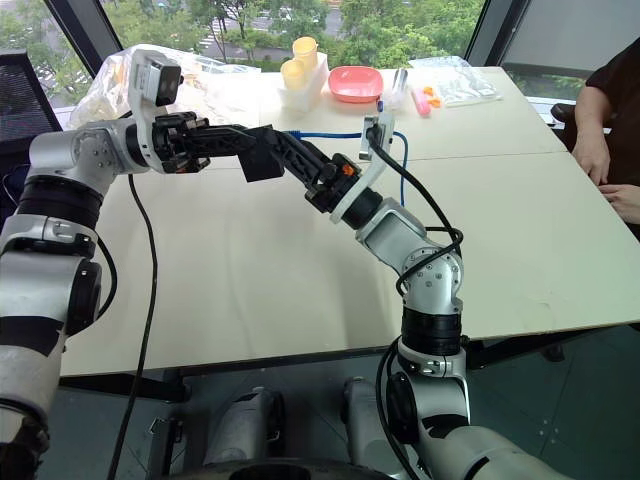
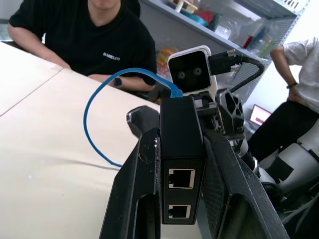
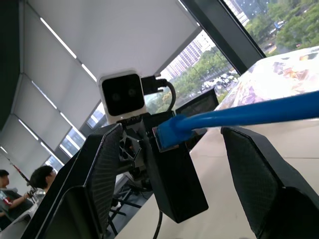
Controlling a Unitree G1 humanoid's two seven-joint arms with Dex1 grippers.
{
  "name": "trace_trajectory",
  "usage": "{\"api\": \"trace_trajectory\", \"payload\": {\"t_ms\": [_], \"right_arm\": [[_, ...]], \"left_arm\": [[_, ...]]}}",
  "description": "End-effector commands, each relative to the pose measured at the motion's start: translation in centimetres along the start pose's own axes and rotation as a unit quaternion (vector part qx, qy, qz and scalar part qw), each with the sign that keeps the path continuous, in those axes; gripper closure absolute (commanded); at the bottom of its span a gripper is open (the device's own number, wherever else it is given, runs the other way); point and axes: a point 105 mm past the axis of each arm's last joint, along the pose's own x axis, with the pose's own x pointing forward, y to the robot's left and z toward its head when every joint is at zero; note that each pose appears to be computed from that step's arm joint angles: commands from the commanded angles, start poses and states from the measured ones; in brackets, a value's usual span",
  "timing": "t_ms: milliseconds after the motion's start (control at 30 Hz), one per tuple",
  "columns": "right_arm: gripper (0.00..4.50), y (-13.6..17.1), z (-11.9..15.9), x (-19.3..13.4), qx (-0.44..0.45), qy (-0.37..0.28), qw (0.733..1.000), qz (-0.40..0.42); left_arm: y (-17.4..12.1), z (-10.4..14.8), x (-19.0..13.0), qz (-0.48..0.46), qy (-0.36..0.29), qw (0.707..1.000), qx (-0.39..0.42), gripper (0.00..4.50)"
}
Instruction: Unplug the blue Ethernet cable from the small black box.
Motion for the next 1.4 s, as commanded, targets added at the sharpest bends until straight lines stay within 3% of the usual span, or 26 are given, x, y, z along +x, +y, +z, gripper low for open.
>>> {"api": "trace_trajectory", "payload": {"t_ms": [33, 67, 133, 167, 267, 300, 367, 400, 733, 1000, 1367, 1400], "right_arm": [[1.21, 0.7, 0.7, 0.0, 0.002, -0.016, 1.000, 0.019], [1.21, 0.7, 0.7, 0.0, 0.003, -0.016, 1.000, 0.019], [1.74, 0.7, 0.5, 0.1, 0.003, -0.012, 1.000, 0.018], [2.03, 0.7, 0.5, 0.1, 0.003, -0.011, 1.000, 0.018], [3.50, 0.7, 0.2, 0.2, 0.003, -0.006, 1.000, 0.017], [3.50, 0.6, 0.2, 0.2, 0.003, -0.005, 1.000, 0.016], [4.29, 0.5, 0.1, 0.2, 0.004, -0.005, 1.000, 0.015], [4.47, 0.5, 0.1, 0.2, 0.004, -0.004, 1.000, 0.013], [4.47, 0.1, -0.1, -0.1, 0.000, 0.002, 1.000, 0.006], [4.47, -1.7, 3.0, -2.8, -0.020, -0.038, 0.998, -0.042], [4.47, -2.7, 3.9, -3.5, -0.041, -0.042, 0.996, -0.068], [4.08, -2.6, 3.8, -3.3, -0.037, -0.044, 0.996, -0.067]], "left_arm": [[-0.5, 1.0, -0.2, -0.005, -0.009, 1.000, 0.023, 3.93], [-0.5, 1.0, -0.2, -0.005, -0.009, 1.000, 0.023, 3.93], [-0.5, 1.0, -0.2, -0.005, -0.009, 1.000, 0.022, 3.93], [-0.5, 1.0, -0.2, -0.005, -0.009, 1.000, 0.022, 3.93], [-0.5, 0.9, -0.1, -0.005, -0.009, 1.000, 0.021, 3.93], [-0.5, 0.9, -0.1, -0.006, -0.009, 1.000, 0.020, 3.93], [-0.4, 0.9, -0.1, -0.005, -0.009, 1.000, 0.020, 3.93], [-0.4, 0.9, -0.2, -0.004, -0.009, 1.000, 0.021, 3.93], [-0.2, 1.3, -0.4, 0.005, -0.015, 1.000, 0.025, 3.93], [-0.1, 3.0, -2.4, 0.041, -0.040, 0.997, 0.047, 3.93], [0.0, 1.9, -2.3, 0.038, -0.033, 0.998, 0.032, 3.93], [0.0, 1.8, -2.2, 0.036, -0.033, 0.998, 0.032, 3.93]]}}
